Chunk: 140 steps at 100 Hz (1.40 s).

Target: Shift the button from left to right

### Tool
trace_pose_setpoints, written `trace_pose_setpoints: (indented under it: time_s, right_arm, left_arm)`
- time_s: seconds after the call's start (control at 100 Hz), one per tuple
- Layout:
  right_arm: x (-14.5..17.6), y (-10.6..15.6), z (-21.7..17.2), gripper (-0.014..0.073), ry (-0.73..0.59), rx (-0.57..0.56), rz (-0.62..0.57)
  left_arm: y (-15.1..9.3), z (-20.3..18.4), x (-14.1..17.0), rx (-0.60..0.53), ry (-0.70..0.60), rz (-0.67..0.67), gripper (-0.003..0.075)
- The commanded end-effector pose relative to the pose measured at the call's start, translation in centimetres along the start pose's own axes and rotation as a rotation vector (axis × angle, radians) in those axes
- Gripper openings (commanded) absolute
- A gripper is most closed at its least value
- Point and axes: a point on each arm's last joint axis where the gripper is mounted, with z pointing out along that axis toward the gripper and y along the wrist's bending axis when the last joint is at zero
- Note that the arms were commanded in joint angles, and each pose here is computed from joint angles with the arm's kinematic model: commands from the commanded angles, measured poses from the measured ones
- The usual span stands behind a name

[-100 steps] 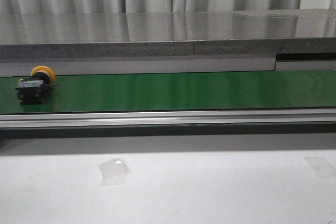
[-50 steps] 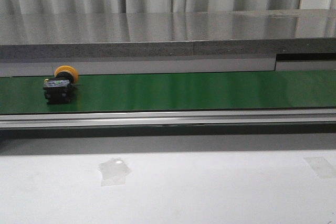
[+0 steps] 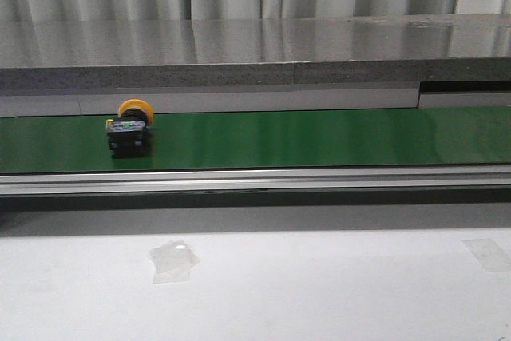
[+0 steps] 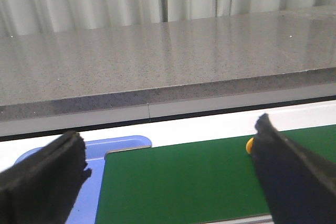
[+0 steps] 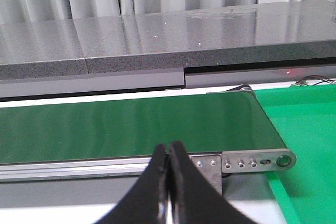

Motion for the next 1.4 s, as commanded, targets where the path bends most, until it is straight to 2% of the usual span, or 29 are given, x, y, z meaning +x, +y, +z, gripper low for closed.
trace_pose_setpoints:
  time_s: [0.0, 0.08, 0.18, 0.46, 0.69, 0.82, 1.11, 1.29, 1.39]
  right_arm:
    - [-1.4, 0.1, -0.3, -0.0068, -0.114, -0.010, -0.010]
    - [-1.4, 0.1, -0.3, -0.0068, -0.114, -0.010, -0.010]
    - [-1.4, 0.1, -0.3, -0.0068, -0.115, -0.010, -0.010]
    - [-1.6, 0.2, -0.3, -0.0068, -0.137, -0.013, -0.010]
    - [-2.8, 0.3, -0.5, -0.0068, -0.236, -0.023, -0.011]
    - [-4.2, 0.4, -0.8, -0.0068, -0.206, -0.018, -0.010]
    - [-10.0, 0.8, -0.8, -0.0068, 0.088, 0.019, -0.009]
    - [-13.0, 1.0, 1.1, -0.0068, 0.344, 0.047, -0.008]
    - [-14.4, 1.1, 2.5, -0.0068, 0.410, 0.053, -0.007]
  left_arm:
    - [0.3, -0.1, -1.4, -0.034, -0.082, -0.023, 0.0611]
    - [0.4, -0.1, -1.4, -0.037, -0.087, -0.023, 0.0561]
    - [0.4, -0.1, -1.5, -0.039, -0.089, -0.023, 0.0442]
    - [0.4, -0.1, -1.5, -0.039, -0.089, -0.023, -0.0018]
    - [0.4, -0.1, -1.5, -0.039, -0.089, -0.023, -0.0020]
    - [0.4, -0.1, -1.5, -0.039, -0.089, -0.023, -0.0020]
    - [0.4, -0.1, -1.5, -0.039, -0.089, -0.023, -0.0020]
    - [0.4, -0.1, -1.5, -0.039, -0.089, -0.023, -0.0020]
    - [0.4, -0.1, -1.5, -0.039, -0.089, -0.023, -0.0020]
